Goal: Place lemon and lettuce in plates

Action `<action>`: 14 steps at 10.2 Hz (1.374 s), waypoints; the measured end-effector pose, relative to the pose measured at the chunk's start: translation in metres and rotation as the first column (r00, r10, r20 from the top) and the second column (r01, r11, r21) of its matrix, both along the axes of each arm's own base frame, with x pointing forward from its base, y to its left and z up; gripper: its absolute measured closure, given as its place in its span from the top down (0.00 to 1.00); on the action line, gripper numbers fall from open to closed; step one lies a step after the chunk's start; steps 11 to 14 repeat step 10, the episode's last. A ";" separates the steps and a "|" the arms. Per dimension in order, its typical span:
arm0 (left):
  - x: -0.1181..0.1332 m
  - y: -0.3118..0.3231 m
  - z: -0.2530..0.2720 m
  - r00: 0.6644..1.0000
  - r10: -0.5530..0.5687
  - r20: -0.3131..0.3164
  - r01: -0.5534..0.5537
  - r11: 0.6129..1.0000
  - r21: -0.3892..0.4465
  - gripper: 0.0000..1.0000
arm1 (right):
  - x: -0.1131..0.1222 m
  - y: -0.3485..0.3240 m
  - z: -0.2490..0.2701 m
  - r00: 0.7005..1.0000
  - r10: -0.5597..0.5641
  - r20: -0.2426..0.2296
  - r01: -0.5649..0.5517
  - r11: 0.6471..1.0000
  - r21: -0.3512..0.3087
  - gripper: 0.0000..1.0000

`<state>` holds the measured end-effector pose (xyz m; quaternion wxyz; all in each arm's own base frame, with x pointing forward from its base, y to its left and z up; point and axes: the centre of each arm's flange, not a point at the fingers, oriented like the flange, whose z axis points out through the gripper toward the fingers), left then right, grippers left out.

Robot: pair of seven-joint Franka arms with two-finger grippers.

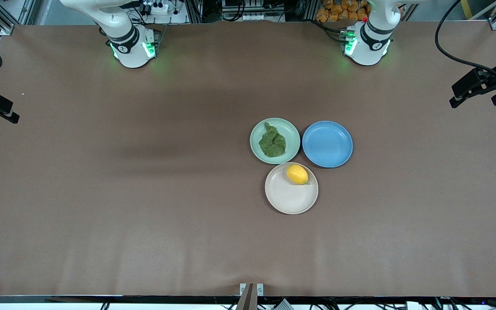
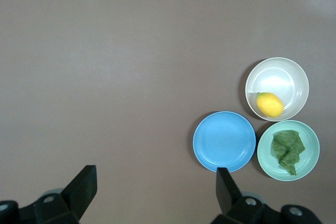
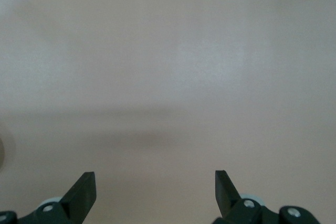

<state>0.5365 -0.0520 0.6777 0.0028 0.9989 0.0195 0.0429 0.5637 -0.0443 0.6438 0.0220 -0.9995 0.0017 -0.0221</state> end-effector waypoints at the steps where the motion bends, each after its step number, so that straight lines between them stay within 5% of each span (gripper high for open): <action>1: -0.001 -0.010 0.000 1.000 -0.019 0.000 0.019 1.000 0.006 1.00 | -0.001 0.009 -0.005 1.000 0.017 -0.010 -0.017 1.000 0.002 1.00; 14: -0.006 -0.022 -0.002 0.999 -0.042 -0.023 0.043 0.999 0.026 1.00 | -0.022 0.041 -0.007 0.997 0.075 -0.016 -0.075 0.997 0.003 1.00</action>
